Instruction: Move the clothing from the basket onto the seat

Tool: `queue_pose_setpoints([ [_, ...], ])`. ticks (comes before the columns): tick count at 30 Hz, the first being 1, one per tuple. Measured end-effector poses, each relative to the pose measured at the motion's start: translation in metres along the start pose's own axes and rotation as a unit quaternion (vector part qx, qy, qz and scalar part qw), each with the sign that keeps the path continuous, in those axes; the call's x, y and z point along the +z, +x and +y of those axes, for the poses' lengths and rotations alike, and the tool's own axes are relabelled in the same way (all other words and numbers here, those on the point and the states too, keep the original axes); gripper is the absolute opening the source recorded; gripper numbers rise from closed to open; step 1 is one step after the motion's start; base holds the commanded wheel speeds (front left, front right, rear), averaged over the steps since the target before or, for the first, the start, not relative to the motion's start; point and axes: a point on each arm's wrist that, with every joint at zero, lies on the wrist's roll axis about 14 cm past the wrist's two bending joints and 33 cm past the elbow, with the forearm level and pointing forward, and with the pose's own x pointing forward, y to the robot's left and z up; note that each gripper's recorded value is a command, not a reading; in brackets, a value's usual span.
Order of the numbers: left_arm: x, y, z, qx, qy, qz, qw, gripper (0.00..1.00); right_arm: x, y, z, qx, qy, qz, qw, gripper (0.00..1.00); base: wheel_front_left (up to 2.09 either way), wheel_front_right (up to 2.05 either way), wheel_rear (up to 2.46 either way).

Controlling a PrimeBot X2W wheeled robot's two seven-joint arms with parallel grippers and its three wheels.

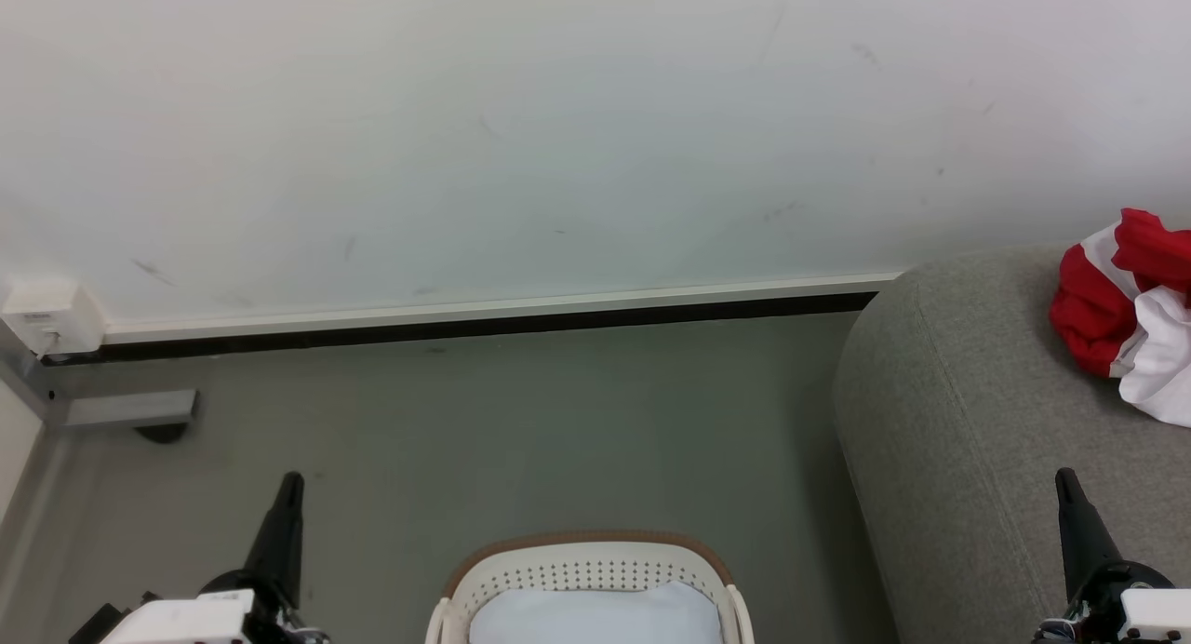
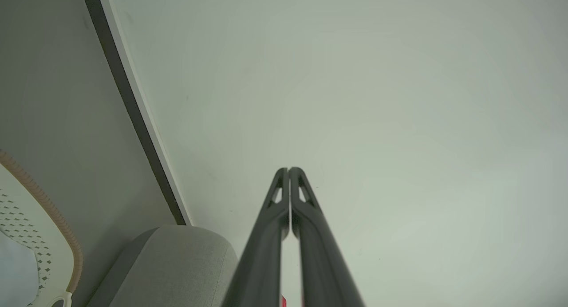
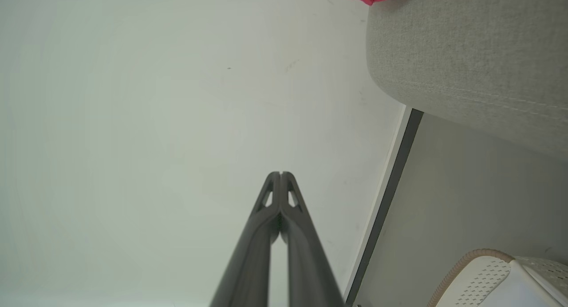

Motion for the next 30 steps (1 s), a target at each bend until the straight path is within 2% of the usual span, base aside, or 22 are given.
queue_pose_setpoints([
  [30,0.0000,0.0000,0.0000,0.000,0.000,0.000,1.000,0.00,0.0000,0.0000,0.0000,0.000,0.000,0.000,1.000,0.00,0.00,0.00,0.00],
])
